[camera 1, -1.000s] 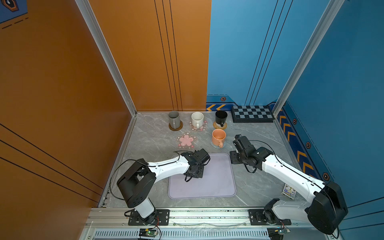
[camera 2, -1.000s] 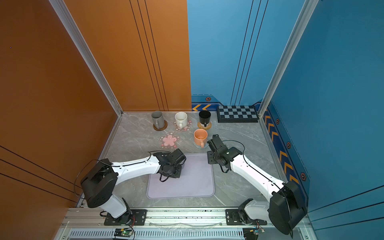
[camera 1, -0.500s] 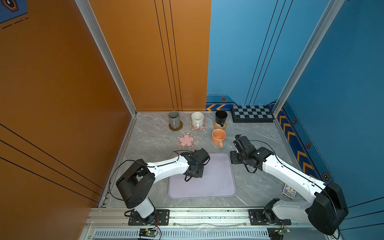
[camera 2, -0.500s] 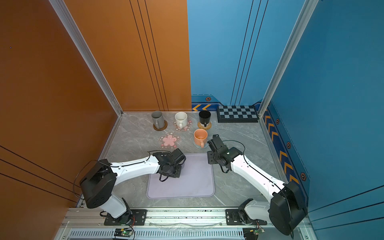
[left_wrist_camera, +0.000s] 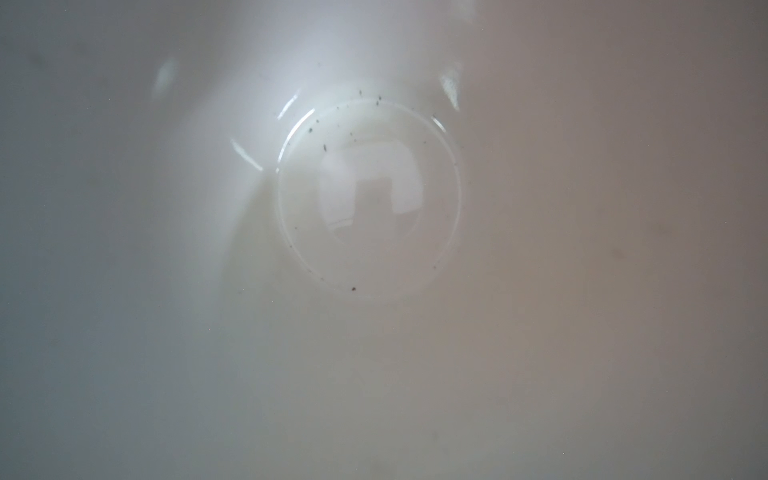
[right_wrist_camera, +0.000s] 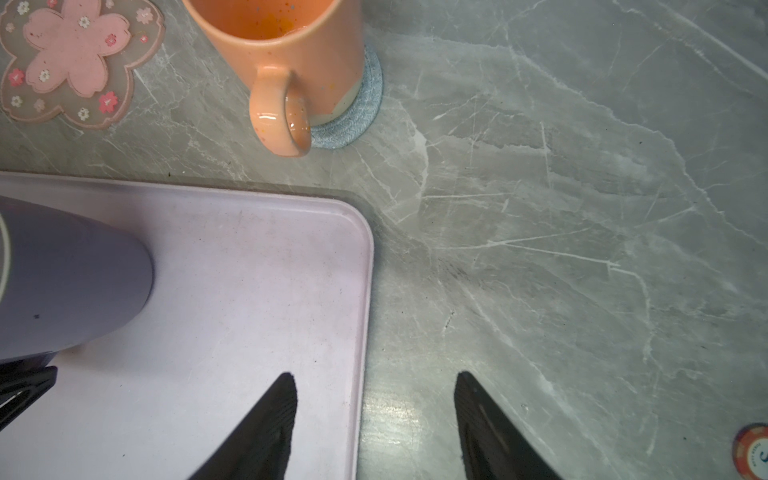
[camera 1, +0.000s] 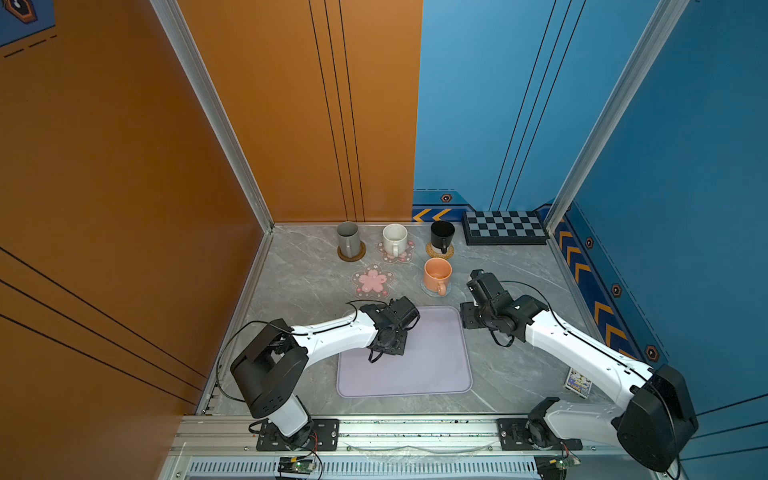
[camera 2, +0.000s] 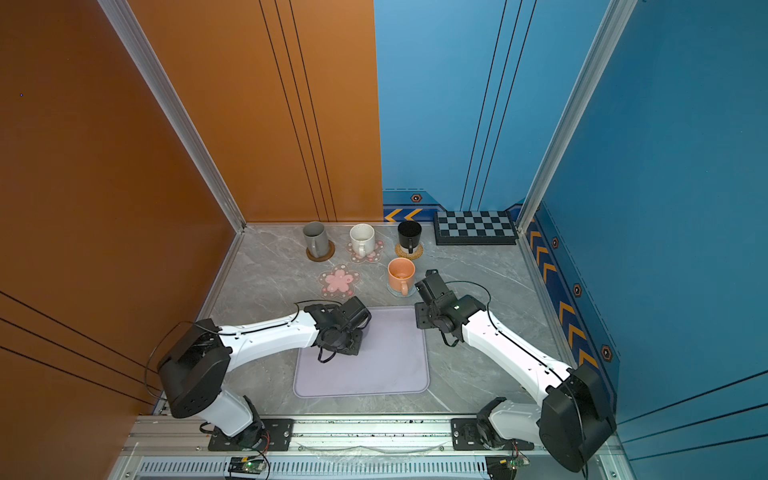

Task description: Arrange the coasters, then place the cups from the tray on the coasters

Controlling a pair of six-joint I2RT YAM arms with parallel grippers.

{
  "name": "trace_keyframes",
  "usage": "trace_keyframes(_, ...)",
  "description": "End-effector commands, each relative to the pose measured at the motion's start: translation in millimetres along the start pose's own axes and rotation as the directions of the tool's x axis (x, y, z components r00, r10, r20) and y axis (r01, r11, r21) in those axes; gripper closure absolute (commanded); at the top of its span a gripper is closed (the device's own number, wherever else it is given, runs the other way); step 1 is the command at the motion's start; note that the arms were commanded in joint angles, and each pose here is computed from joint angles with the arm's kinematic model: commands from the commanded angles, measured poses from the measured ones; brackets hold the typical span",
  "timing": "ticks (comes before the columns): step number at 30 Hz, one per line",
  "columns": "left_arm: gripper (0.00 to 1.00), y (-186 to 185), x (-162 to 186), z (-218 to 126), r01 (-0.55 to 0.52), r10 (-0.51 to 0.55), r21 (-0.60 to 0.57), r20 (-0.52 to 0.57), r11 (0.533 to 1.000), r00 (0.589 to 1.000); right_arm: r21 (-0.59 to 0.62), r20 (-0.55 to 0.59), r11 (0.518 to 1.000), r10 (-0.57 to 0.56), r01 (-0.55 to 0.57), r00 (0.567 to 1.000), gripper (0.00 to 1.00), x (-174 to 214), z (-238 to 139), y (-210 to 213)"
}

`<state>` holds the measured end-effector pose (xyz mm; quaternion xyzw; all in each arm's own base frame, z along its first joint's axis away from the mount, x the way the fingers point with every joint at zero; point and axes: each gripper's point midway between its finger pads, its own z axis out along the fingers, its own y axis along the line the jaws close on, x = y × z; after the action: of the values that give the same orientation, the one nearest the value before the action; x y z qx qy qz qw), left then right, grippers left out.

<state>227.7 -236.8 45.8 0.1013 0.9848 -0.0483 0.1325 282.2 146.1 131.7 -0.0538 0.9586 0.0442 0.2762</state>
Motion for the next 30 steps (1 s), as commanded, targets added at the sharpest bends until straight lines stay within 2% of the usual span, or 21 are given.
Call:
trace_keyframes(1, 1.00, -1.9, 5.9, 3.9, -0.034, 0.033, -0.007, -0.025, 0.999, 0.999, 0.016, 0.010, 1.000, 0.009, -0.009, 1.000, 0.37, 0.5, -3.2, -5.3)
trace_keyframes(7, 1.00, -2.5, 7.8, 6.2, -0.031, 0.030, -0.015, -0.031, 0.999, 0.999, 0.015, 0.011, 1.000, 0.008, -0.008, 1.000, 0.37, 0.5, -3.5, -5.2)
trace_keyframes(10, 0.70, -4.2, 8.0, 4.1, -0.035, 0.034, -0.010, -0.026, 0.999, 0.999, 0.016, 0.012, 1.000, 0.007, -0.007, 1.000, 0.37, 0.6, -3.6, -5.0)
trace_keyframes(11, 0.62, -3.9, 8.2, 3.4, -0.035, 0.035, -0.009, -0.024, 0.999, 0.999, 0.017, 0.011, 1.000, 0.008, -0.008, 1.000, 0.37, 0.5, -3.4, -5.4)
trace_keyframes(19, 0.61, -5.8, -0.1, -6.5, -0.031, 0.031, 0.003, 0.015, 1.000, 0.999, 0.013, 0.018, 1.000, 0.009, -0.010, 1.000, 0.37, -1.3, -5.3, -4.8)
trace_keyframes(30, 0.66, -8.5, -11.5, -14.6, -0.010, 0.009, 0.012, 0.050, 1.000, 0.999, 0.014, 0.026, 1.000, 0.008, -0.009, 1.000, 0.37, -2.1, -7.6, -5.9)
